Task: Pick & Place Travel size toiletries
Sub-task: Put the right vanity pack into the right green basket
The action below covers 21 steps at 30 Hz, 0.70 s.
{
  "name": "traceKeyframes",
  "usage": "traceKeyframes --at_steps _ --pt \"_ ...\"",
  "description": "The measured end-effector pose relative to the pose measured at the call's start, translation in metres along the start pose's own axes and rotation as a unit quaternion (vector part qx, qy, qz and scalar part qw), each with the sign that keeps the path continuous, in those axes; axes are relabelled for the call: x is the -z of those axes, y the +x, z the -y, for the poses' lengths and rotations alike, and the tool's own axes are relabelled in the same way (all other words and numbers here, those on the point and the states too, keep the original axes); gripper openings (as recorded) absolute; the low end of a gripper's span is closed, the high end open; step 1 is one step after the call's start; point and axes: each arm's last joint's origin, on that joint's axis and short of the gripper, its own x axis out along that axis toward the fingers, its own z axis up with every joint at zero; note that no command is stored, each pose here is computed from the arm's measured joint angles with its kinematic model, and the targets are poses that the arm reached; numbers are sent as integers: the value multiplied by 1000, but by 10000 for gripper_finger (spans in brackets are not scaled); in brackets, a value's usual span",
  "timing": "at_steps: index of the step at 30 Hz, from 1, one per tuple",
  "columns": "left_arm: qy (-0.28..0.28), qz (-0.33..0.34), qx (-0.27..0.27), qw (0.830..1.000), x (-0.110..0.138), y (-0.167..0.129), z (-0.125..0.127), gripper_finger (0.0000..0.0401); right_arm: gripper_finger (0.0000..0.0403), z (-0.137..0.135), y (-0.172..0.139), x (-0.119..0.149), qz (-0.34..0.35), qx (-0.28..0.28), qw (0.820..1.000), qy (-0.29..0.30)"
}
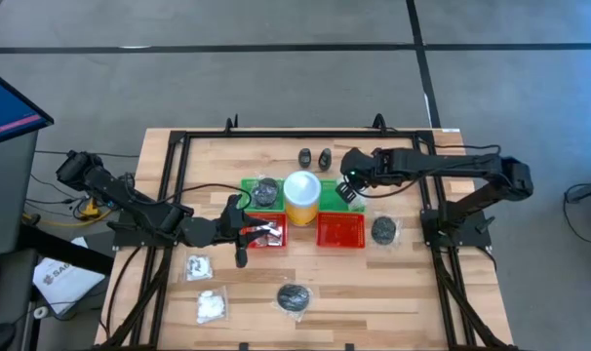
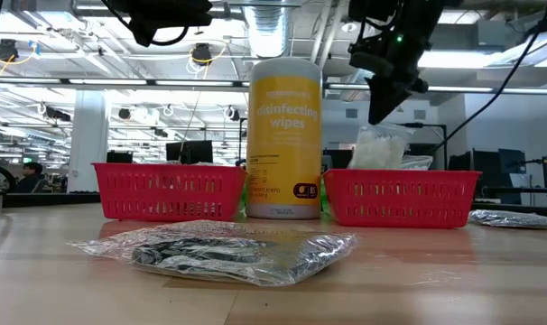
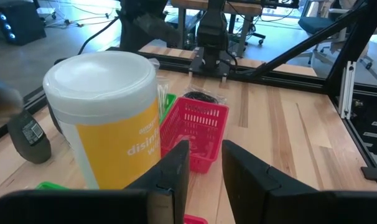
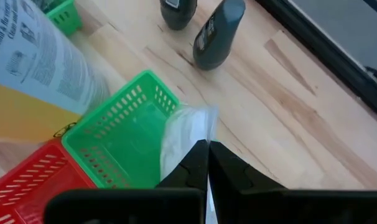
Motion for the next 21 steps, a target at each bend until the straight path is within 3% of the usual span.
traceKeyframes --at_steps 21 --pt "0 0 0 1000 0 0 0 88 0 2 34 29 -19 6 999 28"
